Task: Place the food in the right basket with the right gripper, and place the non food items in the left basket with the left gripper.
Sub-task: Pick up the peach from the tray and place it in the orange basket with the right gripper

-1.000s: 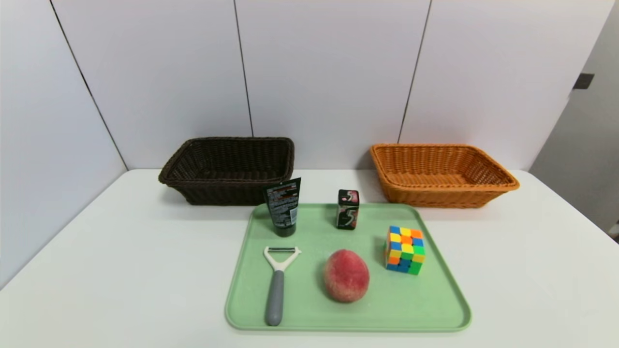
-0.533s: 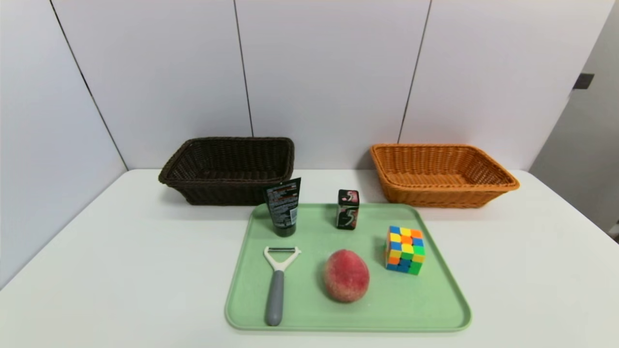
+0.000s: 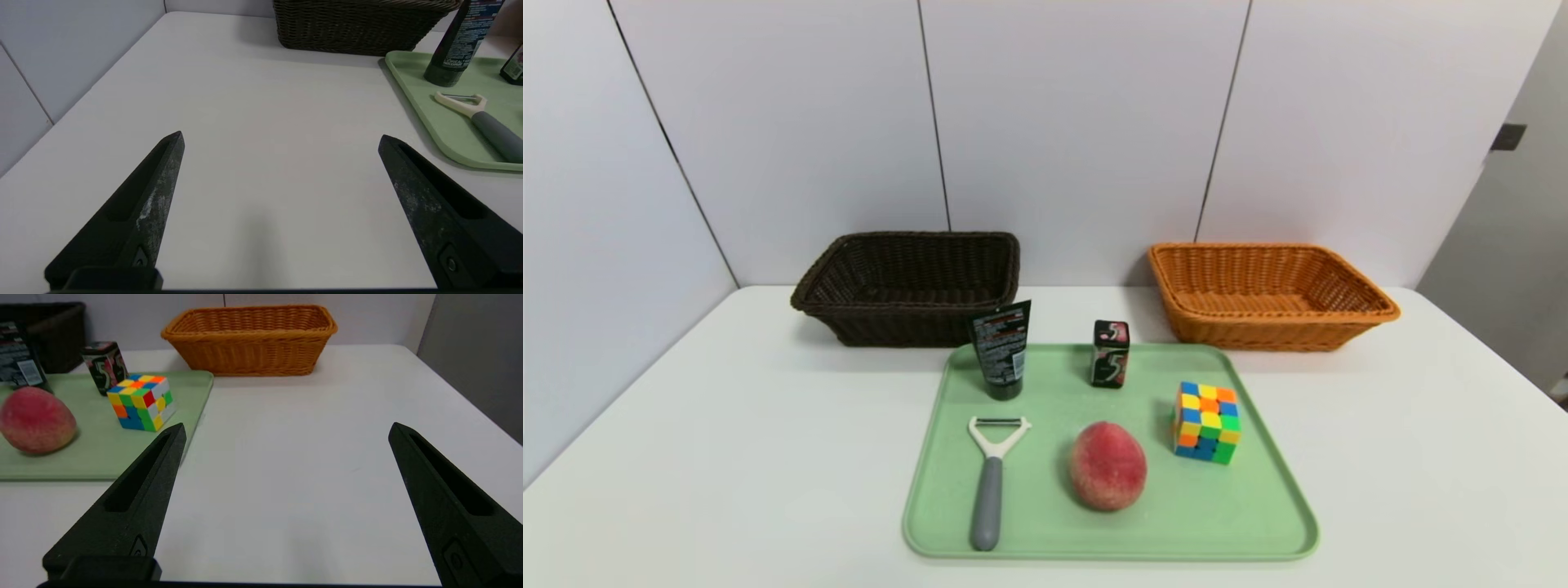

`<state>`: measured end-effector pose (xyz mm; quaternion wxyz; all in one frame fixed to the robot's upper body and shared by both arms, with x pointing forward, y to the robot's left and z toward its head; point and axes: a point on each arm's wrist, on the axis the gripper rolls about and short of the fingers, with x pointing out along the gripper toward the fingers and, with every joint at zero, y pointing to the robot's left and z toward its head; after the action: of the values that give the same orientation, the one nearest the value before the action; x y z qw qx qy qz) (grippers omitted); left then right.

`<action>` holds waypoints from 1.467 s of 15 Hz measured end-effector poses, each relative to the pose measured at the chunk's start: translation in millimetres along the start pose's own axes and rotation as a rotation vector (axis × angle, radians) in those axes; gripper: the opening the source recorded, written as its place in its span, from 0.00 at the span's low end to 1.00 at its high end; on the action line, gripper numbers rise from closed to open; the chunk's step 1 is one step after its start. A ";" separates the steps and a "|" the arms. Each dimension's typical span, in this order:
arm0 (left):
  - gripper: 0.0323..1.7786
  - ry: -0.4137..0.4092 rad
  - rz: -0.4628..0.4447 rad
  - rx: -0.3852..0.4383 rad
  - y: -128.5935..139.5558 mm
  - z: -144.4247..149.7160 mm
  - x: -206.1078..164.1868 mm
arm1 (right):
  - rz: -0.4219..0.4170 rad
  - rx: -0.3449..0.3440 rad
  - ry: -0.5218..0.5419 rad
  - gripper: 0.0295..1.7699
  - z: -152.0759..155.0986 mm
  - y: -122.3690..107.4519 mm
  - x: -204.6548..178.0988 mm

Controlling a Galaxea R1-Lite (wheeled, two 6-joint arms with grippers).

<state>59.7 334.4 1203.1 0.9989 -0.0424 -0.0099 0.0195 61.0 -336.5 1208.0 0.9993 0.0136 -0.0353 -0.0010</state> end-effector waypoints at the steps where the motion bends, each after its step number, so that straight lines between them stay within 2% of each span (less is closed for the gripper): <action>1: 0.95 0.021 -0.006 0.001 -0.7 8.9 -6.2 | 0.007 0.009 -0.009 0.97 14.4 0.5 -3.8; 3: 0.95 0.093 -0.037 0.000 -2.2 23.5 -19.8 | 0.037 0.040 0.015 0.97 42.0 1.9 -10.0; 5: 0.95 0.210 -0.069 -0.004 -3.6 31.9 -27.0 | 0.078 0.088 0.090 0.97 71.8 3.7 -12.0; 9: 0.95 0.303 -0.088 -0.038 -7.1 60.5 -17.8 | 0.156 0.207 0.331 0.97 123.6 7.7 4.3; 12: 0.95 0.393 -0.062 -0.162 -11.2 95.5 6.7 | 0.170 0.273 0.502 0.97 154.5 9.6 35.1; 14: 0.95 0.459 -0.030 -0.270 -14.5 121.5 33.2 | 0.163 0.308 0.617 0.97 172.6 10.6 64.2; 16: 0.95 0.512 -0.011 -0.336 -17.8 143.0 62.2 | 0.184 0.337 0.723 0.97 189.1 14.2 93.7; 18: 0.95 0.555 -0.019 -0.358 -22.0 160.1 90.3 | 0.235 0.349 0.847 0.97 200.9 24.6 116.6; 20: 0.95 0.588 -0.032 -0.359 -26.2 169.4 111.9 | 0.284 0.354 0.977 0.97 209.6 45.6 137.5; 22: 0.95 0.641 -0.057 -0.360 -31.3 168.2 123.4 | 0.261 0.376 1.068 0.97 213.0 76.8 162.4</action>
<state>180.6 322.3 1375.6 0.9280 -0.2211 0.2990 -0.0249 208.0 -266.0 1433.9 0.8509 0.1851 0.4725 0.1355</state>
